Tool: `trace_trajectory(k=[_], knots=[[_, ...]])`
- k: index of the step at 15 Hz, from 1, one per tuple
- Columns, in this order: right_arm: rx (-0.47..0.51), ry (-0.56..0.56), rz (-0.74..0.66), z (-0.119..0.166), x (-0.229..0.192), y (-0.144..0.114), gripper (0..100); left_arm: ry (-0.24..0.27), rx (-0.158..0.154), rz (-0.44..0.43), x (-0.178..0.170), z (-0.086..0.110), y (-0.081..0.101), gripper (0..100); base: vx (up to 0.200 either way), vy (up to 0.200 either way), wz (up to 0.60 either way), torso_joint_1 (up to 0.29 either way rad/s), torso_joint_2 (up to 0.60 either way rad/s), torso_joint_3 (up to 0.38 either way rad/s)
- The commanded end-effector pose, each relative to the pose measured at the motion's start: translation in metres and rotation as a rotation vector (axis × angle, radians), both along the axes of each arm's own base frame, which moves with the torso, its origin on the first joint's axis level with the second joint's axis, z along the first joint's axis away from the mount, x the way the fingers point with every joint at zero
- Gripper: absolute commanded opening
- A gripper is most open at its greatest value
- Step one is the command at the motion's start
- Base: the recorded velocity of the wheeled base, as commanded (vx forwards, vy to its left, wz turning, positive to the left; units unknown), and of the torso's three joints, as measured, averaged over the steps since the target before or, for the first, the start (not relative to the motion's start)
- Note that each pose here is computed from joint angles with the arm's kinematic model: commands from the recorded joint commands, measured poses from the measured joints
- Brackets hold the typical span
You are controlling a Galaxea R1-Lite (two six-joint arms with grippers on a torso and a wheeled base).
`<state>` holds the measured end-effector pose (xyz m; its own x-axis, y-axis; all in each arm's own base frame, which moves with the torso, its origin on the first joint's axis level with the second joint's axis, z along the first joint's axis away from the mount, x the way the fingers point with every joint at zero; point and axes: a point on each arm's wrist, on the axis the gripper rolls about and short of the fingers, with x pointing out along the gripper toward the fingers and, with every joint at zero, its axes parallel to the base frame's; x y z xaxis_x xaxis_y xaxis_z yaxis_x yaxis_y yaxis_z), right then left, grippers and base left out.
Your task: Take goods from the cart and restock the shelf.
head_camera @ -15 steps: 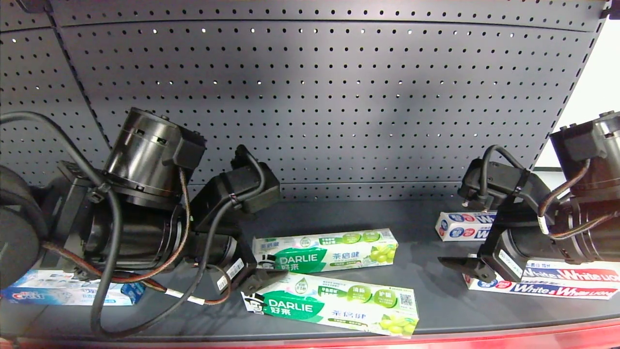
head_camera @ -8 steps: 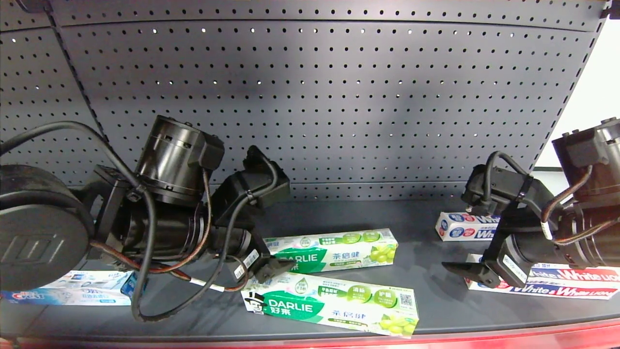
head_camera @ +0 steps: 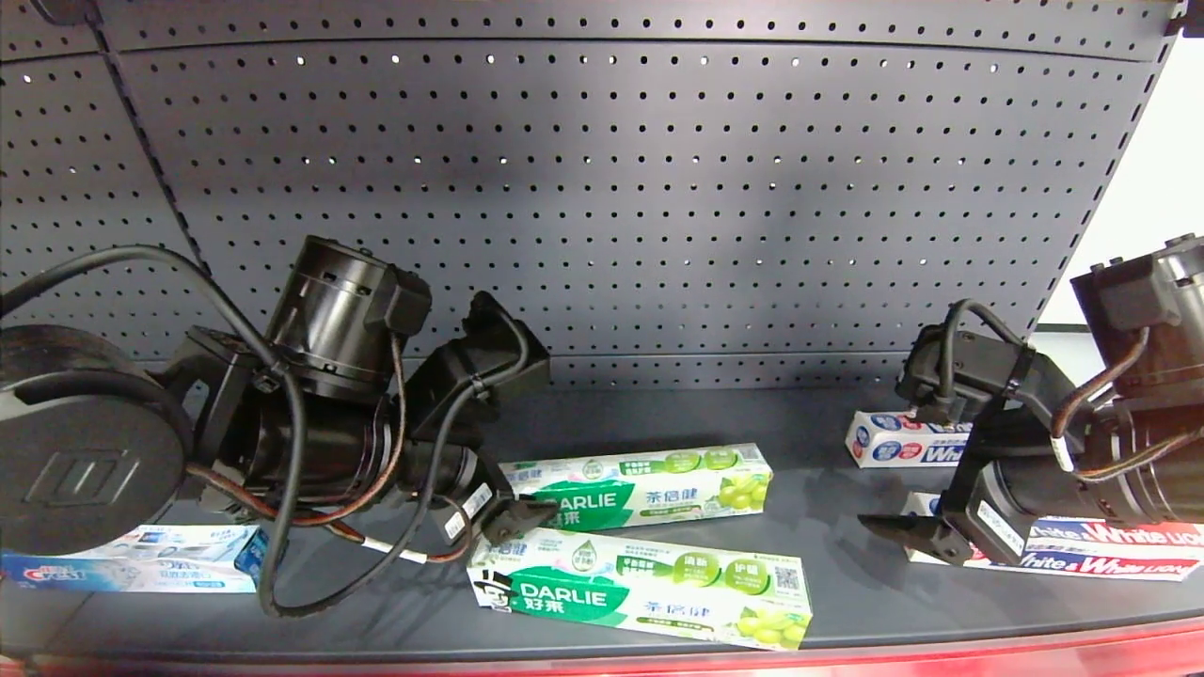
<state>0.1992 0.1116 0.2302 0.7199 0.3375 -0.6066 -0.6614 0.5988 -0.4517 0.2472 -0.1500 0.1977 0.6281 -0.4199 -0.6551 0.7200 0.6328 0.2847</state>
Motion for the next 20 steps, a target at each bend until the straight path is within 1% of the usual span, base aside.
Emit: trace_trajectory(k=[1, 2, 4, 10, 13, 14, 15, 16, 17, 20], knots=[[-0.001, 0.002, 0.001, 0.0, 0.0, 0.0, 100, -0.001, -0.001, 0.007, 0.001, 0.001, 0.002, 100, 0.0, 0.0, 0.0, 0.0, 0.0, 0.0], [0.001, 0.001, 0.002, 0.0, 0.0, 0.0, 100, -0.004, -0.002, 0.013, 0.002, 0.001, 0.003, 100, 0.0, 0.0, 0.0, 0.0, 0.0, 0.0], [0.0, 0.004, 0.002, -0.001, 0.0, 0.0, 100, -0.01, 0.009, 0.021, 0.005, 0.0, 0.008, 100, 0.0, 0.0, 0.0, 0.0, 0.0, 0.0], [-0.008, 0.007, 0.006, -0.002, 0.0, 0.0, 100, -0.012, 0.011, 0.048, 0.009, 0.0, 0.015, 100, 0.0, 0.0, 0.0, 0.0, 0.0, 0.0], [-0.01, 0.011, 0.006, -0.004, -0.001, 0.0, 100, -0.017, 0.007, 0.046, 0.008, 0.002, 0.015, 100, 0.0, 0.0, 0.0, 0.0, 0.0, 0.0], [-0.009, 0.01, 0.006, -0.004, -0.003, -0.002, 100, -0.022, 0.004, 0.046, 0.006, 0.004, 0.016, 100, 0.0, 0.0, 0.0, 0.0, 0.0, 0.0], [-0.008, 0.007, 0.006, -0.004, -0.008, -0.004, 100, -0.043, -0.007, 0.047, 0.001, 0.011, 0.018, 100, 0.0, 0.0, 0.0, 0.0, 0.0, 0.0], [-0.01, 0.008, 0.009, -0.005, -0.01, -0.005, 100, -0.051, -0.011, 0.047, -0.001, 0.015, 0.019, 100, 0.0, 0.0, 0.0, 0.0, 0.0, 0.0], [-0.009, 0.015, 0.024, -0.008, -0.018, -0.008, 100, -0.058, -0.017, 0.05, -0.008, 0.018, 0.024, 100, 0.0, 0.0, 0.0, 0.0, 0.0, 0.0], [-0.011, 0.023, 0.043, -0.012, -0.029, -0.012, 100, -0.041, -0.007, 0.048, -0.019, 0.012, 0.029, 100, 0.0, 0.0, 0.0, 0.0, 0.0, 0.0]])
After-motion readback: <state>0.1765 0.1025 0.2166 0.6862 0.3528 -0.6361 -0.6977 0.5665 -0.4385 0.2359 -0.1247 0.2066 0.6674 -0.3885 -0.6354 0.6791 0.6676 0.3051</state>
